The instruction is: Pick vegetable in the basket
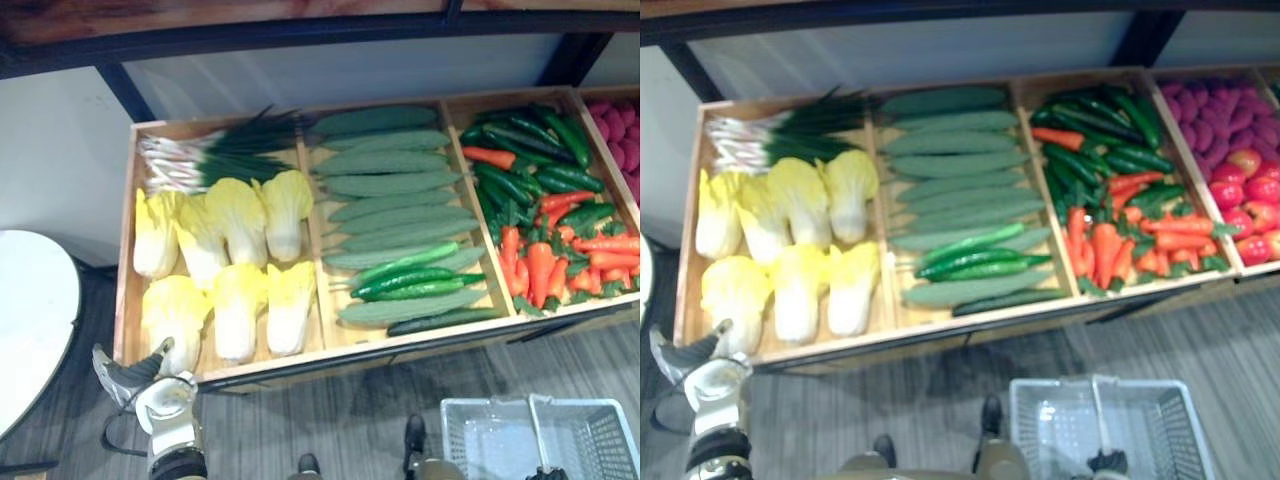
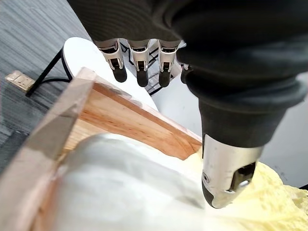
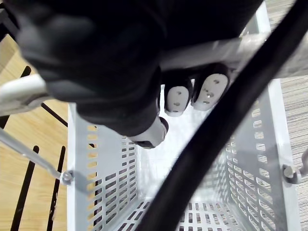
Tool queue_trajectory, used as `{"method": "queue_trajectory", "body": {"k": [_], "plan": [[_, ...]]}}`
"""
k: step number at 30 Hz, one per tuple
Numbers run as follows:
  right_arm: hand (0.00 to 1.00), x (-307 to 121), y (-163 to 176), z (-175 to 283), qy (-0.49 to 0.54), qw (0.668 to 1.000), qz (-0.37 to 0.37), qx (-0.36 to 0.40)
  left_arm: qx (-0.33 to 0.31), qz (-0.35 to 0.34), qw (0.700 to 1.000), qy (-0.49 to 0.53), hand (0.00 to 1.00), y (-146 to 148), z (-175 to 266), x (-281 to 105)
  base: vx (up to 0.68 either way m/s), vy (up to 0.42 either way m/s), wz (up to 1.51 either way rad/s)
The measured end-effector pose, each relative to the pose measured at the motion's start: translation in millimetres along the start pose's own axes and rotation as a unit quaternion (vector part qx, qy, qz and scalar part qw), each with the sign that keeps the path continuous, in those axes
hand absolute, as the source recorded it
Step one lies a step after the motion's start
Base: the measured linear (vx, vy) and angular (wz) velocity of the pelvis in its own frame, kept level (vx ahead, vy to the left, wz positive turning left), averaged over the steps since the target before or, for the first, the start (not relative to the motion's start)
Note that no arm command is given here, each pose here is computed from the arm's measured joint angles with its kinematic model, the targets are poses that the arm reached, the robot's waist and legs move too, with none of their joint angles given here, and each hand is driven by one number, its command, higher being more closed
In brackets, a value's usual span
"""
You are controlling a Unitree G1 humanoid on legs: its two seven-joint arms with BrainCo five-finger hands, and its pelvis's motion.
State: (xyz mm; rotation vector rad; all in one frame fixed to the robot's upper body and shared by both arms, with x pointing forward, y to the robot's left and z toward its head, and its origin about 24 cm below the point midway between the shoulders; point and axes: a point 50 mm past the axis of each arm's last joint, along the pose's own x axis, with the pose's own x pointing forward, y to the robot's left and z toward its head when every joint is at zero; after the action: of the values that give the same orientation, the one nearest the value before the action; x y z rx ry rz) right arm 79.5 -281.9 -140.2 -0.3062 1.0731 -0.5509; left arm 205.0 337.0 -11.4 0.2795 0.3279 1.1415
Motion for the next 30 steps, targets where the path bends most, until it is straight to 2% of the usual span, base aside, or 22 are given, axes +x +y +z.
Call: {"method": "queue_trajectory", "body": {"k": [17, 30], "plan": [[1.0, 7.5, -2.0, 26.9, -0.028, 1.0, -0.005, 0.007, 0.001, -0.017, 0.999, -0.035, 0.0, -14.7, 26.3, 8.2, -0.04, -0.026, -0.05], [1.0, 8.3, 0.3, 30.7, -0.029, 1.0, -0.002, 0.008, 0.023, -0.061, 0.997, -0.042, 0.0, -25.5, 18.8, -2.0, -0.01, -0.013, -0.02]]}}
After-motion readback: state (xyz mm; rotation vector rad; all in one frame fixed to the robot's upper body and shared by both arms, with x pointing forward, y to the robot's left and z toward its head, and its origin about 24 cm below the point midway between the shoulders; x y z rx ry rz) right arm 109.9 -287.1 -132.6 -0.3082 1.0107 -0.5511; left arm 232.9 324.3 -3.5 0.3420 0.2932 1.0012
